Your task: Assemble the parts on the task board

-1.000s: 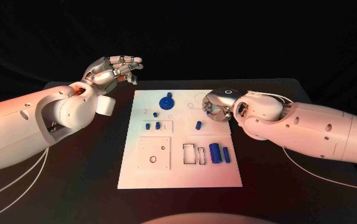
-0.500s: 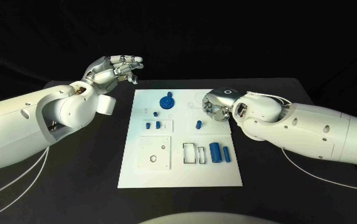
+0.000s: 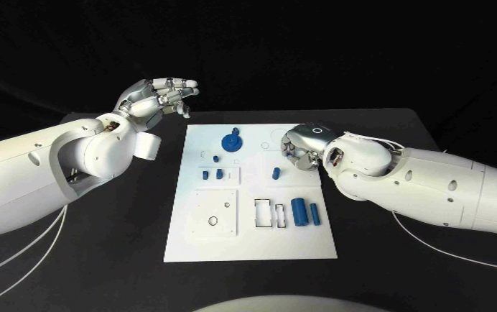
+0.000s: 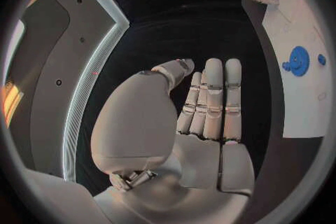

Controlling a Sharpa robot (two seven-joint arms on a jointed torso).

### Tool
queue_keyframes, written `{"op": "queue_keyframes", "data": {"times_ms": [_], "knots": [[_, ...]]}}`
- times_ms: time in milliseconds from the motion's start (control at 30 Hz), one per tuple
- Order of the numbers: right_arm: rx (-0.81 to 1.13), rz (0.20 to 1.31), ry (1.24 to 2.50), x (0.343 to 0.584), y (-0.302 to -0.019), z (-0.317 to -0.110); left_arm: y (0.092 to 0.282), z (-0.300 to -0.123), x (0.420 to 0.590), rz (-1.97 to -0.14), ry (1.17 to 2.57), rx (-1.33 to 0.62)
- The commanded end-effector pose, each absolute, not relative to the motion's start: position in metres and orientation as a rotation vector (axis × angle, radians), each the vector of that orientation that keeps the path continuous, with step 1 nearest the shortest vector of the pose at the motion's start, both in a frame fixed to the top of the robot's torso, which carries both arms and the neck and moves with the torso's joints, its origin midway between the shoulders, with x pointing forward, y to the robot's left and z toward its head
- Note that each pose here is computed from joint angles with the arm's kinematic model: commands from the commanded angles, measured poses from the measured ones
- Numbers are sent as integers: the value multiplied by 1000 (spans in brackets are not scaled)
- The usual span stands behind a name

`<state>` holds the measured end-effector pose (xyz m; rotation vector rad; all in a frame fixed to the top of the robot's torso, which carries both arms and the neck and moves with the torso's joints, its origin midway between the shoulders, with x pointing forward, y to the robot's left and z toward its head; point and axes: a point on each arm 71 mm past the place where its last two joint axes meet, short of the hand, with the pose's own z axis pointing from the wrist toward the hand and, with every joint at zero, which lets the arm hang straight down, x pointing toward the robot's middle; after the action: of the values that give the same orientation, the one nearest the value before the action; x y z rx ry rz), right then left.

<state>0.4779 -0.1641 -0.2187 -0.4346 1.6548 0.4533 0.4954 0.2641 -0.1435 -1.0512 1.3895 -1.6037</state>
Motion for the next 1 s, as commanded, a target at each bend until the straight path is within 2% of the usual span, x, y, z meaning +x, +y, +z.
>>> {"op": "queue_keyframes", "data": {"times_ms": [33,633,1000], "knots": [[-423,466,1581,477,-162,-212,264,-143,496,-1592,1385,-1062],[-379,543,1504,461,-164,-193,265,-144,496,-1588,1396,-1068],[-355,737,1499,431,-128,-181,263,-145,496,-1592,1400,-1067]]}}
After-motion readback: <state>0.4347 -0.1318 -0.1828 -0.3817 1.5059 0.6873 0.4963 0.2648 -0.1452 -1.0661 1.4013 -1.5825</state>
